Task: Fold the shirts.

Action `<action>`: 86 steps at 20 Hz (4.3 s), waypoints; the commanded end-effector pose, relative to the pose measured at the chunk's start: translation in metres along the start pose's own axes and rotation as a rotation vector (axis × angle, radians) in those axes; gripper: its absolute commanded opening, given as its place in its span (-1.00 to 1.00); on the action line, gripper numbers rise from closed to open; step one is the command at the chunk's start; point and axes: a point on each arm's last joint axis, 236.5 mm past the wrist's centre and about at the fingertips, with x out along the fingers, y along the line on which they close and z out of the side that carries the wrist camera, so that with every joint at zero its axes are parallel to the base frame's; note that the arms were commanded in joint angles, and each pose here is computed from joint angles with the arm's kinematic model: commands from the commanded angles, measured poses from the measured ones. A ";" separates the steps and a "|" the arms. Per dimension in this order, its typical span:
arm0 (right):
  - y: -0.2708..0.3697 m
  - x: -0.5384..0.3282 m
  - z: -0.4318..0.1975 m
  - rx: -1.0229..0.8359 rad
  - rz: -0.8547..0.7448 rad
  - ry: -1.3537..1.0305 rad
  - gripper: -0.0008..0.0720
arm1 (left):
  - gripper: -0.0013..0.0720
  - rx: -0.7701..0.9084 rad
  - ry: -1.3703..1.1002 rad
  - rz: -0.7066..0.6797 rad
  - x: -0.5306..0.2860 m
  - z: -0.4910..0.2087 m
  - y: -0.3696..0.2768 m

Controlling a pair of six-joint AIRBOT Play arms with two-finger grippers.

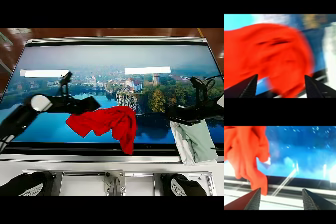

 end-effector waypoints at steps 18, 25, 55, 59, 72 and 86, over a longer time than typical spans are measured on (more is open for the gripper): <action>0.043 0.132 -0.051 -0.027 0.204 0.469 0.73 | -0.24 -0.587 -0.024 0.191 0.058 -0.071 0.194; 0.076 0.173 -0.103 -0.125 0.240 0.511 0.73 | -0.82 -0.403 0.022 0.124 0.051 -0.053 0.166; 0.091 -0.239 0.020 -0.488 -0.243 -0.744 -0.81 | -0.83 0.520 -1.118 0.065 -0.417 0.076 -0.114; 0.091 -0.232 0.026 -0.485 -0.250 -0.722 -0.81 | -0.83 0.506 -0.818 0.171 -0.361 0.043 -0.074; 0.072 0.049 0.156 -0.264 -0.263 -0.325 -0.81 | -0.83 0.091 -0.313 0.259 -0.120 -0.036 0.129; 0.027 0.061 0.130 -0.174 -0.188 -0.119 0.71 | -0.83 -0.114 -0.365 0.158 -0.077 -0.036 0.147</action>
